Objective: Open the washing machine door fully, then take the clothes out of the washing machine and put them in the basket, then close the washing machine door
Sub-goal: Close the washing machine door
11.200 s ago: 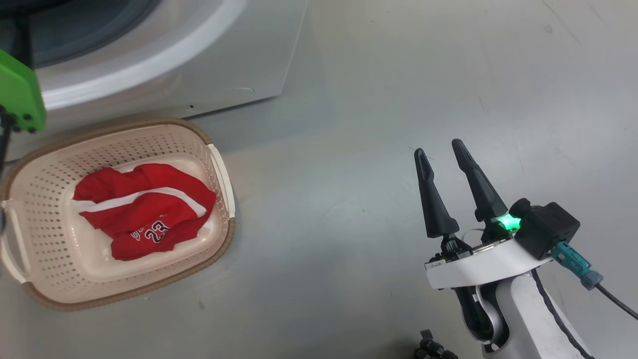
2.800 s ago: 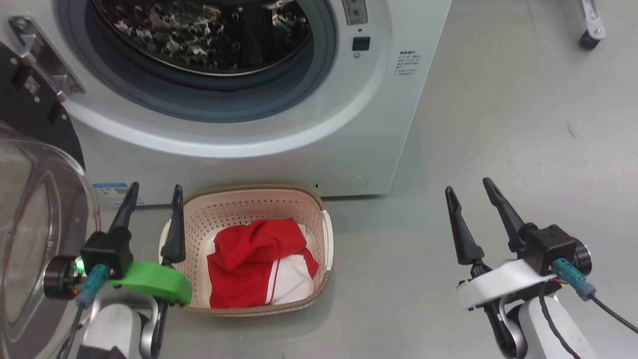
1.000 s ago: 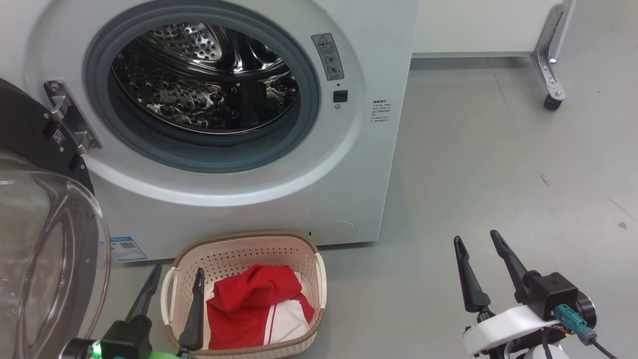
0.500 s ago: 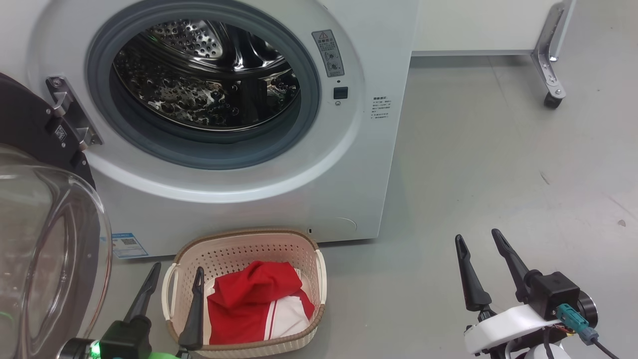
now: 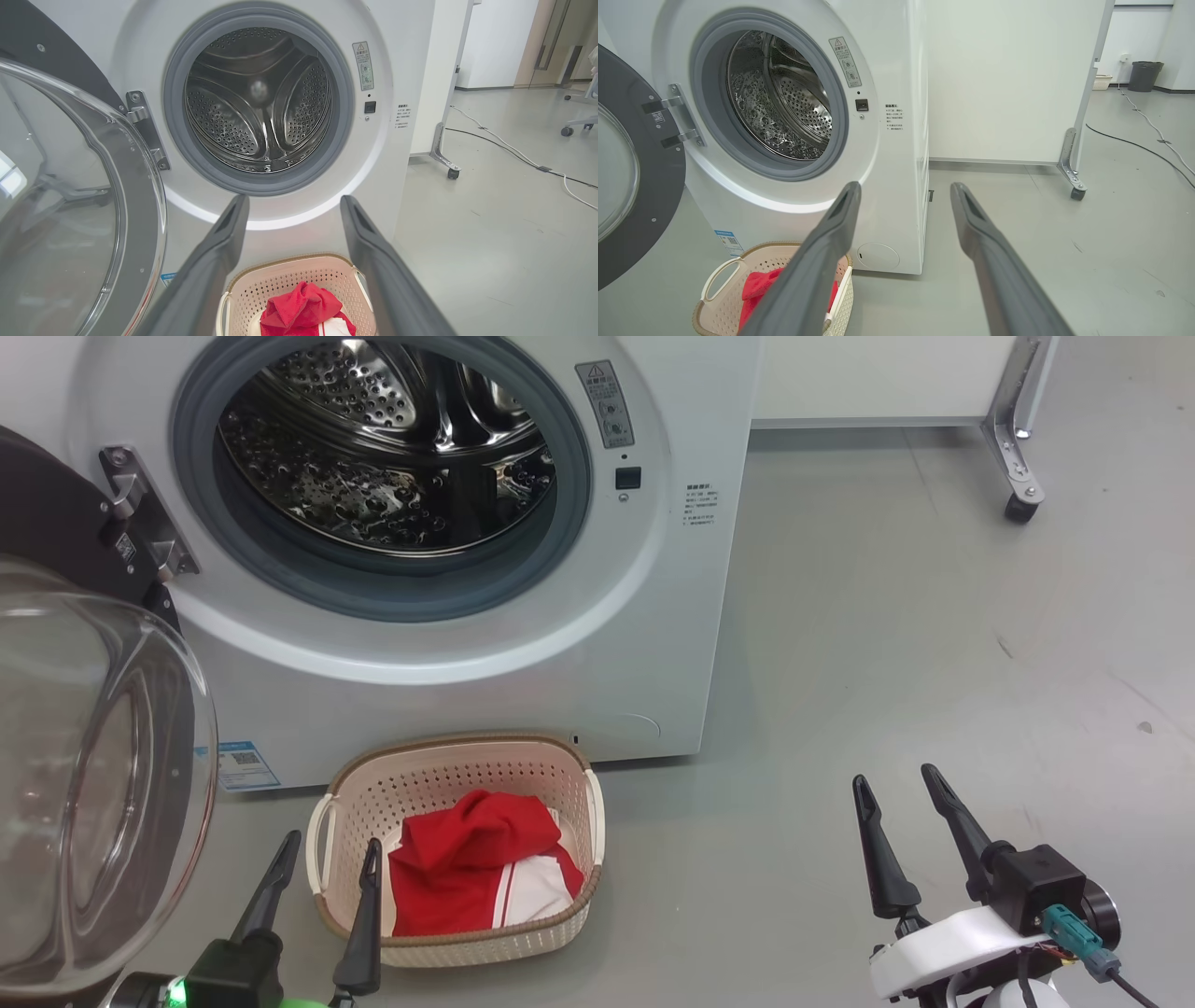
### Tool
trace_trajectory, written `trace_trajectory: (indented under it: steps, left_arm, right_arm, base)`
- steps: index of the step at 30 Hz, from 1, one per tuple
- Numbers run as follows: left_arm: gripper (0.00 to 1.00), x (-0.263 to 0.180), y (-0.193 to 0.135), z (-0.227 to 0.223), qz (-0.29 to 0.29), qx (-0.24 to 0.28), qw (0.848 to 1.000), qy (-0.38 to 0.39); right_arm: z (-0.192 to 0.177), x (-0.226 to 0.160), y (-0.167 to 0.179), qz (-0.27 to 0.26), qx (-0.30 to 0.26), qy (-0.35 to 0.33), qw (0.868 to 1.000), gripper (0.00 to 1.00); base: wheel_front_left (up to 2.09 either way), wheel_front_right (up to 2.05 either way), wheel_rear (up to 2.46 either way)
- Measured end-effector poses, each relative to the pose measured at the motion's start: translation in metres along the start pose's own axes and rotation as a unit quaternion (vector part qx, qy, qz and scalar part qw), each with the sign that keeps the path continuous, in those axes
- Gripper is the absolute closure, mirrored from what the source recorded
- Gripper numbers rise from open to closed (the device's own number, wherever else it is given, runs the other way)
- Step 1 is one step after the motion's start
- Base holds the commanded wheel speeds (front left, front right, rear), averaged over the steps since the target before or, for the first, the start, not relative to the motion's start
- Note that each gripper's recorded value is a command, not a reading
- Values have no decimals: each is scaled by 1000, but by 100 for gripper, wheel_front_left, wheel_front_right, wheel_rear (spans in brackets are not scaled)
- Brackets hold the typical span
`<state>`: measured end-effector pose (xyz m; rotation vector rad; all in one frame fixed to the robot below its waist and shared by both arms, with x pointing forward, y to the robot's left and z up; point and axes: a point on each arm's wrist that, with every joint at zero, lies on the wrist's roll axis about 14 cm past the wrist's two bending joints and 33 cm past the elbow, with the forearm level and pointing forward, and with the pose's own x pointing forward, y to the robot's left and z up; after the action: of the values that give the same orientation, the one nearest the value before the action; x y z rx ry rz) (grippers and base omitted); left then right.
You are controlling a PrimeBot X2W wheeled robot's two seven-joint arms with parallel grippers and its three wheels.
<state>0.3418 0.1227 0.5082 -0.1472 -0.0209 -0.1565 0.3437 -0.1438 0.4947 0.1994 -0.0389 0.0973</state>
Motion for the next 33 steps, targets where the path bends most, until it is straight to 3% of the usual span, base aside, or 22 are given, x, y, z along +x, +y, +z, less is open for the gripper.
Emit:
trace_trajectory:
  steps: [16,33]
  left_arm:
    - [0,-2,-2,5,-5,2,1000,-4]
    - [0,-5,-1,6,-4,3,1000,-1]
  right_arm:
    - [2,-2,0,-1,0,-3,1000,0]
    - [0,-6,0,-1,1,-1,1000,0]
  base:
    - [-73,73,0]
    - [-15,15,0]
